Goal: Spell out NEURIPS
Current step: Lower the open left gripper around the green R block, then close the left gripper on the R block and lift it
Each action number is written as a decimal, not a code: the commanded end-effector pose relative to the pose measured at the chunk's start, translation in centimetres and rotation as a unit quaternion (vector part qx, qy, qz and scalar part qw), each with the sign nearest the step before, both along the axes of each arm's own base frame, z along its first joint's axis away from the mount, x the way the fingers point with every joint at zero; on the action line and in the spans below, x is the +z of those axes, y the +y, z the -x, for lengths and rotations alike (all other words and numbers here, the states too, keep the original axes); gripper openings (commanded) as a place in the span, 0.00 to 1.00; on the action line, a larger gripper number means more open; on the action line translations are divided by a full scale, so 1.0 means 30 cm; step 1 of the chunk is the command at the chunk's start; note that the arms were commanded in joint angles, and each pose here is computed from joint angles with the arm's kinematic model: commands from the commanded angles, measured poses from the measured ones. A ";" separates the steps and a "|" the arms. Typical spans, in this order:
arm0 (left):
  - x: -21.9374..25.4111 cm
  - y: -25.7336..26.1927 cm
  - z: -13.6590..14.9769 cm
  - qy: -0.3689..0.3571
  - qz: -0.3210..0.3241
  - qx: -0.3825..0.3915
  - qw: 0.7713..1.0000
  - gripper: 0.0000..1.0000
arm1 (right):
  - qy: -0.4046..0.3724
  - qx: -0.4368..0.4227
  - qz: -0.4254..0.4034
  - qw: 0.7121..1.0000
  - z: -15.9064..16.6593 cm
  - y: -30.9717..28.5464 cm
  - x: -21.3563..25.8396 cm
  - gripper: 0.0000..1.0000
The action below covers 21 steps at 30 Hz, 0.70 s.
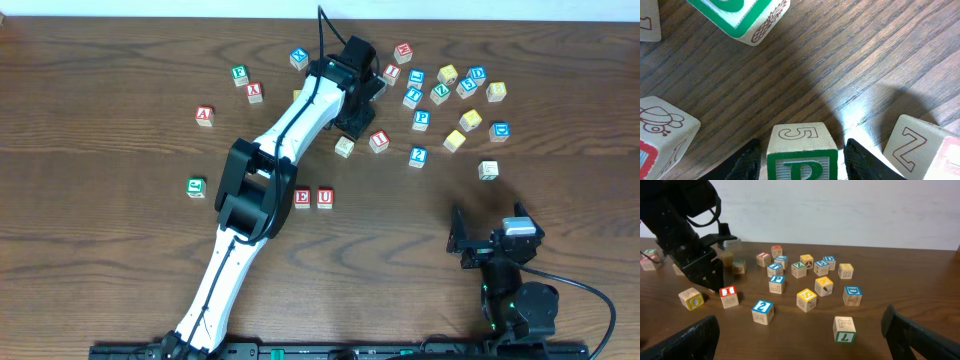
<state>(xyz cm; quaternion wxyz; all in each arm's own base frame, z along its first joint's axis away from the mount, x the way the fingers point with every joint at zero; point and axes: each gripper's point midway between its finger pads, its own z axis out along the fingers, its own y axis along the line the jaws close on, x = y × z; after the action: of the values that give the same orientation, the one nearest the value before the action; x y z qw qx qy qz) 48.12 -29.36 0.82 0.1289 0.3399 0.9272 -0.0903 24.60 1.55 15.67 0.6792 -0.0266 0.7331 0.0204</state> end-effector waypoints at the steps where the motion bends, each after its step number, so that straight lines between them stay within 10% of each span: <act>1: 0.115 -0.011 -0.027 -0.033 0.013 -0.003 0.999 0.53 | 0.001 -0.005 -0.007 1.000 0.000 -0.007 -0.003 0.99; 21: 0.154 -0.011 -0.027 -0.039 0.017 -0.003 0.999 0.49 | 0.001 -0.005 -0.007 1.000 0.000 -0.007 -0.003 0.99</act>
<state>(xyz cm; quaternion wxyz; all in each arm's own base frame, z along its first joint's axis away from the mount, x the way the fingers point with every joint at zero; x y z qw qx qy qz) 48.31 -29.47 2.56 0.1426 0.3401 0.9249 -0.0924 24.60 1.55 15.66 0.6791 -0.0268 0.7333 0.0203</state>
